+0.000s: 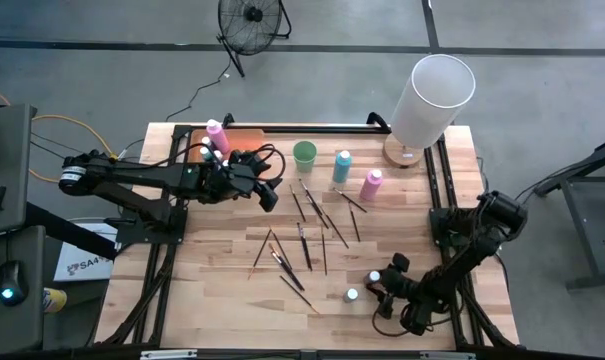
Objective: Pick & Place Paint Supplies
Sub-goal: Put the brown paint bottle into the orange bin
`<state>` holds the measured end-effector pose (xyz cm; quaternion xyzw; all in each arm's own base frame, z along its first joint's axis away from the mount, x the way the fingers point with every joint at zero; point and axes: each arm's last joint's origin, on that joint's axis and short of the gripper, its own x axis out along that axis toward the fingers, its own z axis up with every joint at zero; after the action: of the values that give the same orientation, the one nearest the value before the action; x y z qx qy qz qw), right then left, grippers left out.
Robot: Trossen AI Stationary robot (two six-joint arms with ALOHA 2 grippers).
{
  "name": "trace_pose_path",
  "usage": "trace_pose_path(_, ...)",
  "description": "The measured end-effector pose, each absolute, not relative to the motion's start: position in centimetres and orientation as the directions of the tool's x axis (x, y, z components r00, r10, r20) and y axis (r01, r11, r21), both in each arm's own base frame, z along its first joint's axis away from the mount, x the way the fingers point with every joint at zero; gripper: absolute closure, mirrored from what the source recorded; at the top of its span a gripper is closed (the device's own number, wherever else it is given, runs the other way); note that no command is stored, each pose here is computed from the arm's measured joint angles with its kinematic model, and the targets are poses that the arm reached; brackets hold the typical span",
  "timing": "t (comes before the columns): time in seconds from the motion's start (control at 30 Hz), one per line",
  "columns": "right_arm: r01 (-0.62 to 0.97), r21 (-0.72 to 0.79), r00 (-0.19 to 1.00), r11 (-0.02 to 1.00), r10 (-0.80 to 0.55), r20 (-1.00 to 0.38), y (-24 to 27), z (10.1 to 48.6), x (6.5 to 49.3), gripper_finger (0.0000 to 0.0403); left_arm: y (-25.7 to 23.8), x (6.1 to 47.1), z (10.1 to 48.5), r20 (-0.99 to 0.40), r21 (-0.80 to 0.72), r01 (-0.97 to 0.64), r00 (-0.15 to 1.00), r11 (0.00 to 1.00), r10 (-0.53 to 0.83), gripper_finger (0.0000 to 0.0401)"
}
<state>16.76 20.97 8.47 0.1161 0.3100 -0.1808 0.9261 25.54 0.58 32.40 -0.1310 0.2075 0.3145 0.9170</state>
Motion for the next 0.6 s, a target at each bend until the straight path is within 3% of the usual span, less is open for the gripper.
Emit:
trace_pose_path(0.33,0.438,0.072,0.749,0.896,-0.319,-0.581,20.22,8.54,17.62,0.0203,0.59,25.54,32.4,-0.463,-0.112,-0.632,0.716,0.767,0.522,0.0155)
trace_pose_path(0.6,0.421,0.105,0.754,0.901,-0.284,-0.592,20.64,8.59,17.51,0.0287,0.59,25.54,32.4,-0.463,-0.112,-0.632,0.716,0.767,0.522,0.0155)
